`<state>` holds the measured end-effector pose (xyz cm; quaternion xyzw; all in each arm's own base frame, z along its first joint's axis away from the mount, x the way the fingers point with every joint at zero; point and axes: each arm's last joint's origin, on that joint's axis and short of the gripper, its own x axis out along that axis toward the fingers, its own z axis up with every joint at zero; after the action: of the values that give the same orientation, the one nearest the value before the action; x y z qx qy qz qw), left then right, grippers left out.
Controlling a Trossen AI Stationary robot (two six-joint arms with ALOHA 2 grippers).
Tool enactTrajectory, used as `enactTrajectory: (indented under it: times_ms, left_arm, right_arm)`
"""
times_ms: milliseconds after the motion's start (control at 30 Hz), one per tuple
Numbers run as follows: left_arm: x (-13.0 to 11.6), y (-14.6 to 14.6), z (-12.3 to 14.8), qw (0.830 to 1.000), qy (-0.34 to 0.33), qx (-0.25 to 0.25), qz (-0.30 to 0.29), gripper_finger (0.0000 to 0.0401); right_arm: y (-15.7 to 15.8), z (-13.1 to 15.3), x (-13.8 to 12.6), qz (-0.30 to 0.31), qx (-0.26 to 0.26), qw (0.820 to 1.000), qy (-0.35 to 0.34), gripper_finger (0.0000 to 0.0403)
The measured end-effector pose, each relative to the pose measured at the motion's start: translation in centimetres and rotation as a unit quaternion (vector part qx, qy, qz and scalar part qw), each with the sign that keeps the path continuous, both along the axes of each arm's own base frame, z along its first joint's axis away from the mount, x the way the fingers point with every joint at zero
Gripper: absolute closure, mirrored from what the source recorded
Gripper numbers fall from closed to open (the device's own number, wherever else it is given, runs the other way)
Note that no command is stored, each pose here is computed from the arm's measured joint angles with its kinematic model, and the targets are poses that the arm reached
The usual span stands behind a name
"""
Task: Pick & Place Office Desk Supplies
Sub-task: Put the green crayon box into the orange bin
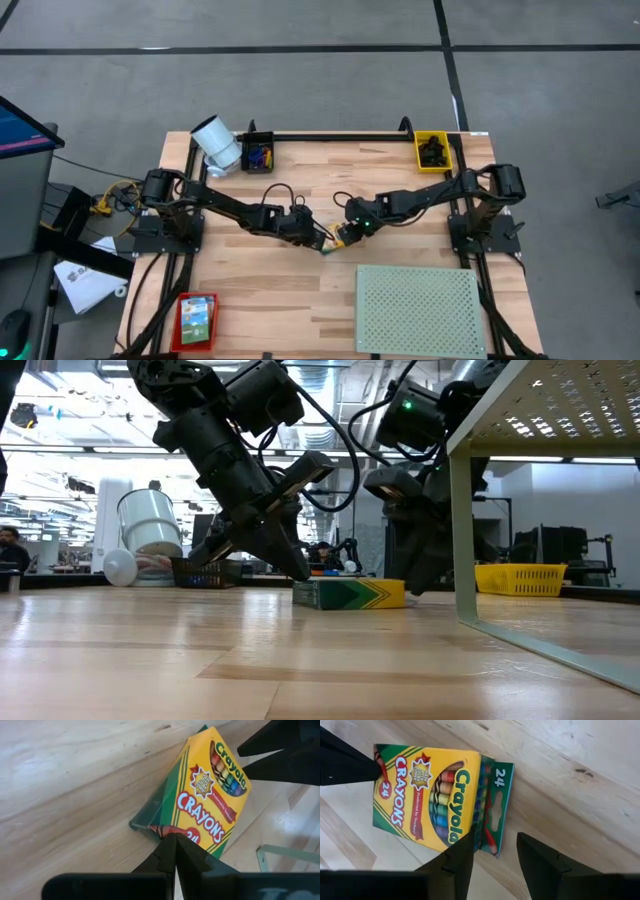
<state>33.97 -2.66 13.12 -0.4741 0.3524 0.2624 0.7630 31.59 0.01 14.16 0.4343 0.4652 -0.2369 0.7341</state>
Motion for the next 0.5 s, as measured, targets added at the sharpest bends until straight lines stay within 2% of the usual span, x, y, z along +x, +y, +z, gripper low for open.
enactTrajectory:
  times_ms: [233,500]
  left_arm:
    - [-0.03,0.0,-0.03,1.0,0.002,-0.002,0.002,0.0401]
    - [-0.62,-0.3,-0.67,1.0,0.016,-0.008,0.007,0.0401]
  right_arm:
    - [-0.06,0.02,0.05,-0.001,0.0,1.0,-0.003,0.0281]
    - [-0.12,0.12,0.05,-0.004,-0.001,1.0,-0.004,0.0283]
